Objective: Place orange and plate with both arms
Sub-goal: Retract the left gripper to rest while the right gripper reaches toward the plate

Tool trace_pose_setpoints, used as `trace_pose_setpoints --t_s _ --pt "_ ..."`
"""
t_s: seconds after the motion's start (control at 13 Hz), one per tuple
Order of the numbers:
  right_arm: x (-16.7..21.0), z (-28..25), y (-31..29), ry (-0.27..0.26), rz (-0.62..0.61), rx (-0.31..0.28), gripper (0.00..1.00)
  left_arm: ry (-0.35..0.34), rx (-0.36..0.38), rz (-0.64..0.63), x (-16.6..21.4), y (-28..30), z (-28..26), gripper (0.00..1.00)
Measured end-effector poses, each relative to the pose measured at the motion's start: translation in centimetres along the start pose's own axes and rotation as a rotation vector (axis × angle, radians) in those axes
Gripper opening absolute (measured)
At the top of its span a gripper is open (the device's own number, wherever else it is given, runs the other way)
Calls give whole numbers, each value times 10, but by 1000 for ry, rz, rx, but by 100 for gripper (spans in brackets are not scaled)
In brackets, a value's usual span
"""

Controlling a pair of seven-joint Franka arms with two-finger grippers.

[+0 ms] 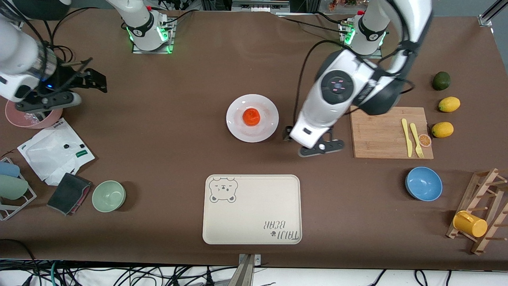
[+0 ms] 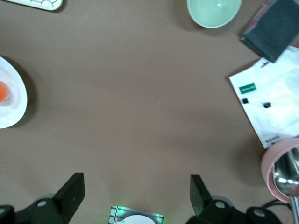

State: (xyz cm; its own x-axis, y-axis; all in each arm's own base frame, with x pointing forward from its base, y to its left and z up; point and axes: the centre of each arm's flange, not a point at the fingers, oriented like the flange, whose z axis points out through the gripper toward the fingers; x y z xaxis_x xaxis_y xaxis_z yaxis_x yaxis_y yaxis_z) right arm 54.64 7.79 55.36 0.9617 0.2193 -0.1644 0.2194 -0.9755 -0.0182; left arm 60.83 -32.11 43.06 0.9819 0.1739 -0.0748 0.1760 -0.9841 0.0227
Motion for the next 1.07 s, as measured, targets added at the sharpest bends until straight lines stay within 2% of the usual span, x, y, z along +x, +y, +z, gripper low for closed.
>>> trace_pose_setpoints --t_s 0.08,0.31,0.54,0.61,0.84,1.07 --pt "5 9 -8 -8 -13 14 100 -1 5 28 13 -24 -21 100" --pt "18 28 -34 -27 -40 102 100 -3 25 127 34 -103 -81 100" --pt "33 43 -50 -20 -35 239 100 -13 3 176 38 -175 -129 100" --pt "40 52 -51 -18 -28 264 100 -4 -4 184 40 -197 -141 100" --pt "55 101 -57 -14 15 349 100 21 2 197 36 -231 -167 100" --pt "60 157 -89 8 43 421 100 32 10 220 33 -272 -181 100"
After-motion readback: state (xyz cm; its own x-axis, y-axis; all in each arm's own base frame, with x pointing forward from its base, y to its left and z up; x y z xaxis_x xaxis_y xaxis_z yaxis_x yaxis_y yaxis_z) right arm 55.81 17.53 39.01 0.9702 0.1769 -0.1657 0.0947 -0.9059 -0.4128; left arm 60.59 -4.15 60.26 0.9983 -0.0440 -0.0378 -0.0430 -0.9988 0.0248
